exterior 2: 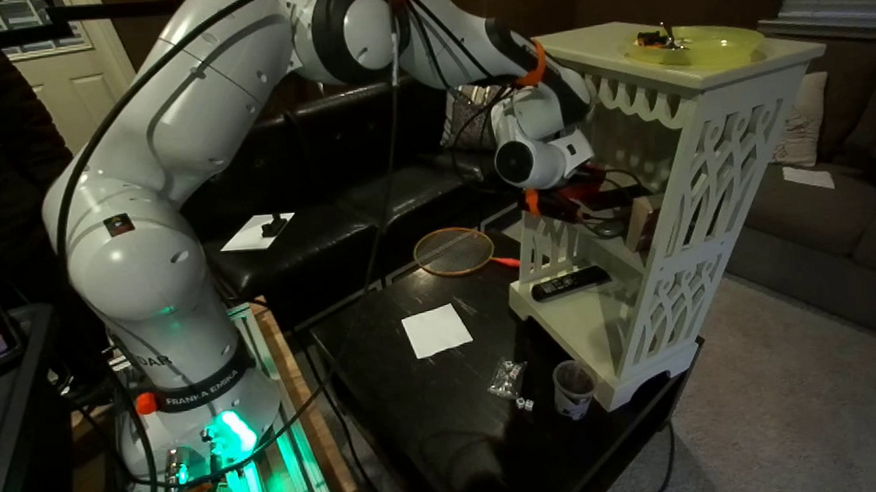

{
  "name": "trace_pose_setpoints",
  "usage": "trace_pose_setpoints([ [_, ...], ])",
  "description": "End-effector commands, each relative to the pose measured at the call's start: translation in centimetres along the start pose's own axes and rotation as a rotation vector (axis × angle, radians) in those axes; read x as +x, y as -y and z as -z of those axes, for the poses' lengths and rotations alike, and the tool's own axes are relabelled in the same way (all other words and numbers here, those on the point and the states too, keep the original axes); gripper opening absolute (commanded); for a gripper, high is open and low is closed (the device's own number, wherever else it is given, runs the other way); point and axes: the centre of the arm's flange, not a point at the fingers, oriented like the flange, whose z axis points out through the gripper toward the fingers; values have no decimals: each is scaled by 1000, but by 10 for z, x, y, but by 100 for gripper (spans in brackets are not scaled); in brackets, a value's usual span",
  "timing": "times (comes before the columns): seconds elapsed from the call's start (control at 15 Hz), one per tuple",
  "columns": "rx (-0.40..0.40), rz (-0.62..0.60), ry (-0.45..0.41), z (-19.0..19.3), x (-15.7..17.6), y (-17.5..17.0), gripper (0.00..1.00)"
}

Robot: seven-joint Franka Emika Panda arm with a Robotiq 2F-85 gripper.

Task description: Move the black object from the plate to the red bowl

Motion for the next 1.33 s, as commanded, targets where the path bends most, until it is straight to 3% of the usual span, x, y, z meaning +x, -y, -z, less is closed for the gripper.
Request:
trace_pose_setpoints([
  [0.0, 3, -35, -29, 12, 2, 12, 100],
  [0.47, 41, -138, -169, 55, 18, -20, 100],
  [0.73, 81, -138, -102, 102, 6, -41, 100],
  [1.0, 222, -103, -35, 161, -14, -35, 100],
  [1.27, 420, -118, 1, 202, -23, -29, 100],
])
